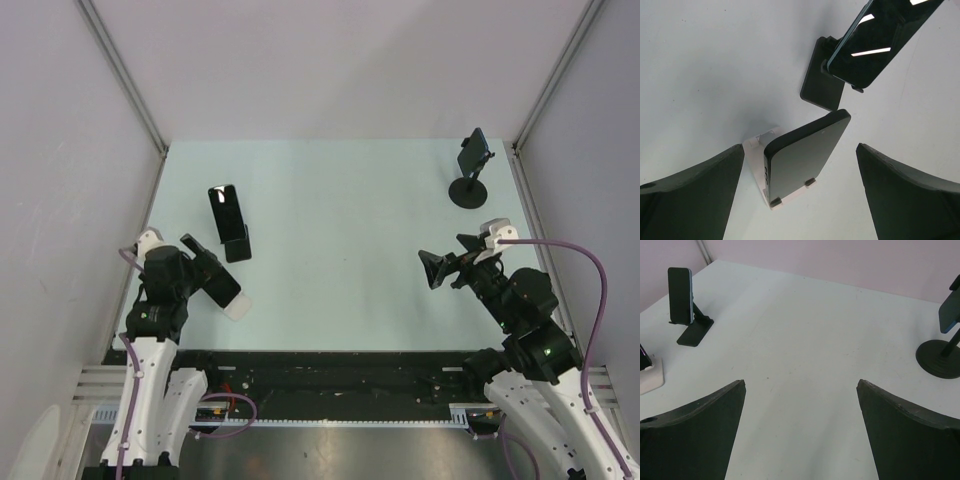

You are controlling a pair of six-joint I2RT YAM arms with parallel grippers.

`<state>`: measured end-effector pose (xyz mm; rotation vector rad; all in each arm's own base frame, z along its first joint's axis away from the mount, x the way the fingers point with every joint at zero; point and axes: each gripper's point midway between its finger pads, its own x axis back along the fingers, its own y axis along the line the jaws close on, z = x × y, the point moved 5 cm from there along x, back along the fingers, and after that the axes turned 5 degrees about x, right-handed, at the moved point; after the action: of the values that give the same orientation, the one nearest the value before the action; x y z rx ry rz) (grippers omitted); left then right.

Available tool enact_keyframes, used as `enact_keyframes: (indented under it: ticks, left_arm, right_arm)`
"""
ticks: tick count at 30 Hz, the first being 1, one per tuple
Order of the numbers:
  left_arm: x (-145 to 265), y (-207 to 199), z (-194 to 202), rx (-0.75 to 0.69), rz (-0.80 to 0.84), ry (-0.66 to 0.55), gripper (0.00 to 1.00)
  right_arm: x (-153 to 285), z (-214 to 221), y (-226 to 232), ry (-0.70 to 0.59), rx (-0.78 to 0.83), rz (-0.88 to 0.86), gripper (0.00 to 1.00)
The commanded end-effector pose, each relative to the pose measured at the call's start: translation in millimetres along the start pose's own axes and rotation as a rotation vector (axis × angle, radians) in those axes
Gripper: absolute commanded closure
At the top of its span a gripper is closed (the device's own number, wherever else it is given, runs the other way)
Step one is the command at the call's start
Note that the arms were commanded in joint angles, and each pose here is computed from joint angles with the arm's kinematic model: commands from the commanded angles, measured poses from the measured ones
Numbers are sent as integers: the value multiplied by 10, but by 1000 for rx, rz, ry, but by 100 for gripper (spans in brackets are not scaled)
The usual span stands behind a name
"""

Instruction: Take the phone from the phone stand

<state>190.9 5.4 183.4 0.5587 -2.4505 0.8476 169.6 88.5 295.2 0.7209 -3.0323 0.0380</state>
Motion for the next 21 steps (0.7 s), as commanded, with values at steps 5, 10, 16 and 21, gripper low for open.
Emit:
enact_keyframes:
  ticks: [5,10,16,21]
  left_arm:
    - [73,-163,-211,-46,63,-42,1]
    - [86,-166,-247,-215,109,-49,12]
    - [26,-232,-204,-271,212,-8,13]
    - [-23,-266,-167,-269,255,35,14]
  right_arm:
    - [6,-64,17,-41,18,-12,0]
    - [16,-69,28,-44,20,-18,0]
    - [13,-70,50,-44,20,-31,0]
    - [36,-62,49,-45,46,-35,0]
